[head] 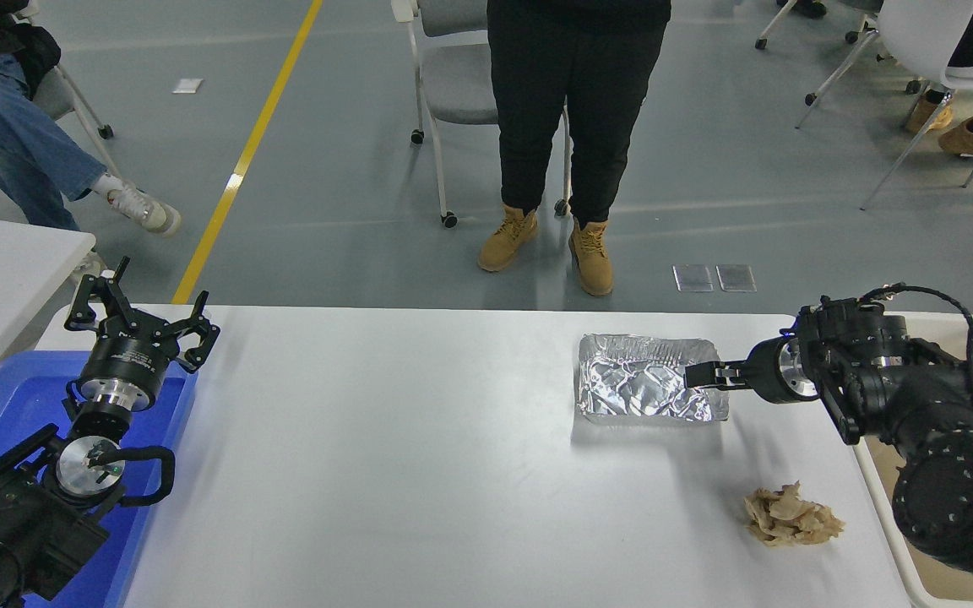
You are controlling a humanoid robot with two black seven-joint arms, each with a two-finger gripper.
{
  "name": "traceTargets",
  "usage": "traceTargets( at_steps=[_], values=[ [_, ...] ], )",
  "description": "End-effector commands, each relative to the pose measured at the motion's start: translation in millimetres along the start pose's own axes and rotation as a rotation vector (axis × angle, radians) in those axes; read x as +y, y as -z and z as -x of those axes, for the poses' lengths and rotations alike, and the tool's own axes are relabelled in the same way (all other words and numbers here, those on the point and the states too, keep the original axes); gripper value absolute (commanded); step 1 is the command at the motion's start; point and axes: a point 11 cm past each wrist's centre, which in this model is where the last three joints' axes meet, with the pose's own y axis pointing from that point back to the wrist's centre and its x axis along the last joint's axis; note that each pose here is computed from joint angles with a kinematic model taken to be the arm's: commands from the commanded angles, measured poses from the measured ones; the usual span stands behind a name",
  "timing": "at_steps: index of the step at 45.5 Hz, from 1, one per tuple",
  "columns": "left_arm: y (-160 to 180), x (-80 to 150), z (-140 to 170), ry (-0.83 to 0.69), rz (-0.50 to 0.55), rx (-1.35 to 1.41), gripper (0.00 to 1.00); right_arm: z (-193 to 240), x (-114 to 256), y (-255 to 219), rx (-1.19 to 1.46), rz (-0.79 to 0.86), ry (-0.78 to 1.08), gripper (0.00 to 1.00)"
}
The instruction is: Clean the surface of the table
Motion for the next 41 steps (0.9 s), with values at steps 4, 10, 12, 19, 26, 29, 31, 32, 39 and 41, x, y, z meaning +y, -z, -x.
traceTargets(
  at_steps=[4, 10, 12, 19, 26, 29, 31, 32, 39, 41],
  values=[
    [0.1, -0.1, 0.2, 0.001, 0.000, 0.000, 1.00, 17.9, -7.6, 0.3, 0.051, -0.005, -0.096, 0.86],
    [0.1, -0.1, 0.2, 0.001, 0.000, 0.000, 1.00, 25.9, -10.0, 0.6, 0.081, -0.005, -0.137, 0.85],
    [0.1, -0.1, 0.2, 0.001, 0.000, 0.000, 1.00, 28.1, -10.9, 1.2, 0.085, -0.005, -0.140, 0.83],
    [-0.1, 0.1, -0.2, -0.001, 0.000, 0.000, 1.00, 29.3, -13.6, 4.7, 0.073, -0.002, -0.153, 0.81],
    [-0.1, 0.1, -0.2, -0.001, 0.000, 0.000, 1.00, 28.2, -13.2, 2.1, 0.066, 0.020, -0.160, 0.78],
    [0.1, -0.1, 0.2, 0.001, 0.000, 0.000, 1.00, 28.3, -13.6, 2.7, 0.066, 0.020, -0.160, 0.73],
    [0.1, -0.1, 0.2, 0.001, 0.000, 0.000, 1.00, 28.4, -14.0, 3.5, 0.068, 0.019, -0.159, 0.66],
    [0.1, -0.1, 0.2, 0.001, 0.000, 0.000, 1.00, 28.6, -14.1, 3.5, 0.070, 0.019, -0.157, 0.61],
    [-0.1, 0.1, -0.2, -0.001, 0.000, 0.000, 1.00, 30.2, -14.1, 3.0, 0.075, 0.019, -0.144, 0.35],
    [0.2, 0.1, -0.2, 0.000, -0.001, -0.001, 1.00, 31.2, -14.3, 3.3, 0.073, 0.017, -0.138, 0.28]
  ],
)
